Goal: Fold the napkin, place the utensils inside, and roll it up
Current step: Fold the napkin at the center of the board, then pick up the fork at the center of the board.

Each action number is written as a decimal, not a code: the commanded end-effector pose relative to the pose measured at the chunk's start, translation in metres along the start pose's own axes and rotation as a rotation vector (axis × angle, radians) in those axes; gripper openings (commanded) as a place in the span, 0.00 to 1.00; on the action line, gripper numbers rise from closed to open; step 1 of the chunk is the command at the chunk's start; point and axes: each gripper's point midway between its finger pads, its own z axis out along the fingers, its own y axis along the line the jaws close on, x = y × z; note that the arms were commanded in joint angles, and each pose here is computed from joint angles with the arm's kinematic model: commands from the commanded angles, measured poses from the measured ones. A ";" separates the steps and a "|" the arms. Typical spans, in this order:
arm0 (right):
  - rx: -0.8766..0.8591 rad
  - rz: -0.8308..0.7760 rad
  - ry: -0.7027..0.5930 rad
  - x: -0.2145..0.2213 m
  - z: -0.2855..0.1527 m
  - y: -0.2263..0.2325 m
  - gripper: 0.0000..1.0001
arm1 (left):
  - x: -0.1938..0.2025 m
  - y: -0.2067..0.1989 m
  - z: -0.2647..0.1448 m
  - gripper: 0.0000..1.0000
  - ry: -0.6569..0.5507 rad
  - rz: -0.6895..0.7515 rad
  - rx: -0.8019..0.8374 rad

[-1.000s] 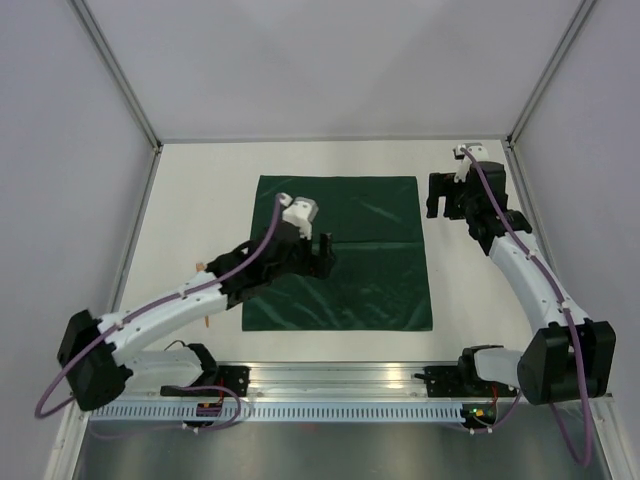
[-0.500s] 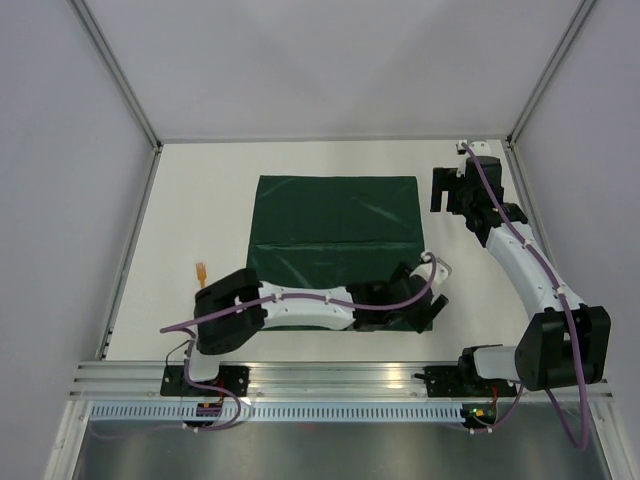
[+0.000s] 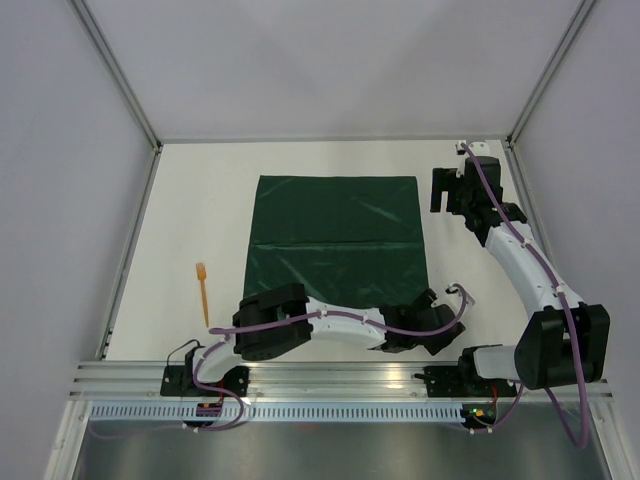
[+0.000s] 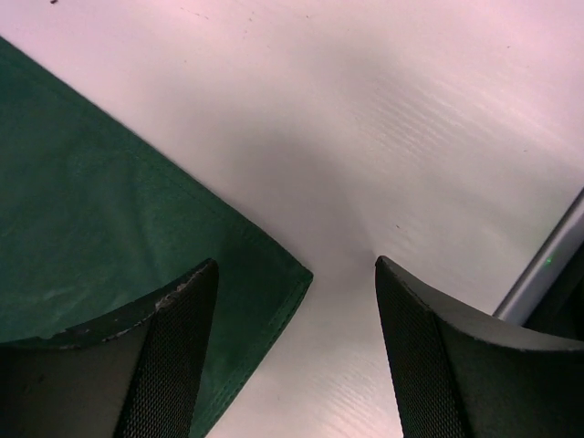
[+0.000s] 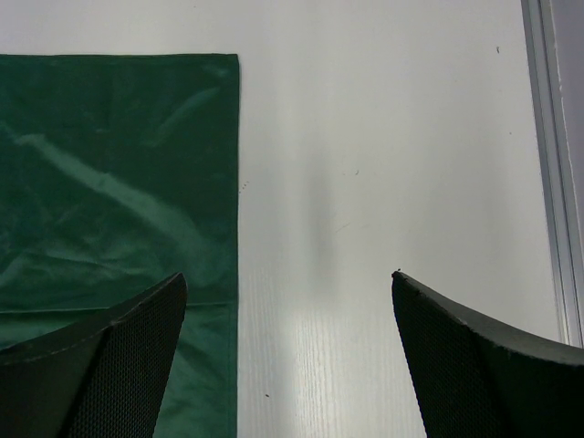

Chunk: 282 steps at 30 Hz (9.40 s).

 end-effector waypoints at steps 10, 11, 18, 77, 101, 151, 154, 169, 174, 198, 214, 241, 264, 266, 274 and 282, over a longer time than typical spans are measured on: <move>0.004 0.005 -0.002 -0.009 -0.004 -0.001 0.98 | 0.003 0.006 0.014 0.40 -0.004 0.008 -0.072; 0.005 0.004 -0.002 -0.009 -0.004 -0.002 0.98 | 0.003 0.005 0.013 0.36 -0.003 0.003 -0.071; 0.010 0.001 -0.004 -0.010 -0.004 -0.003 0.98 | -0.002 -0.001 0.005 0.02 -0.008 -0.044 -0.046; -0.045 -0.021 -0.053 -0.012 -0.020 0.004 0.98 | -0.063 0.400 -0.083 0.02 -0.128 -0.905 -0.113; -0.083 -0.031 -0.008 -0.002 -0.012 0.011 0.98 | -0.024 0.498 -0.092 0.02 -0.145 -1.032 -0.199; -0.068 -0.058 0.018 0.006 -0.006 0.008 0.98 | -0.007 0.575 -0.107 0.02 -0.190 -1.041 -0.309; -0.068 -0.059 0.020 0.007 -0.005 0.008 0.98 | -0.007 0.576 -0.108 0.02 -0.190 -1.040 -0.315; -0.061 -0.062 0.026 0.008 -0.003 0.007 0.98 | -0.006 0.584 -0.113 0.02 -0.202 -1.043 -0.319; -0.060 -0.062 0.029 0.009 -0.003 0.007 0.98 | -0.006 0.586 -0.113 0.02 -0.206 -1.045 -0.322; -0.063 -0.072 0.036 0.011 -0.002 0.007 0.98 | 0.014 0.601 -0.101 0.09 -0.179 -1.048 -0.364; -0.077 -0.067 0.021 0.007 -0.006 0.009 0.98 | 0.020 0.616 -0.182 0.60 -0.268 -1.029 -0.617; -0.228 -0.044 0.040 0.013 -0.016 0.035 0.98 | 0.243 0.418 -0.323 0.70 0.008 -1.426 -1.180; -0.239 -0.045 0.057 0.018 -0.014 0.037 0.98 | 0.262 0.430 -0.298 0.41 0.213 -1.423 -1.184; -0.239 -0.045 0.061 0.019 -0.013 0.038 0.98 | 0.263 0.432 -0.295 0.32 0.231 -1.414 -1.178; -0.226 -0.049 0.072 0.022 -0.008 0.036 0.98 | 0.247 0.457 -0.283 0.02 0.246 -1.342 -1.133; -0.203 -0.052 0.067 0.021 -0.008 0.032 0.98 | 0.172 0.511 -0.295 0.02 0.141 -1.087 -1.043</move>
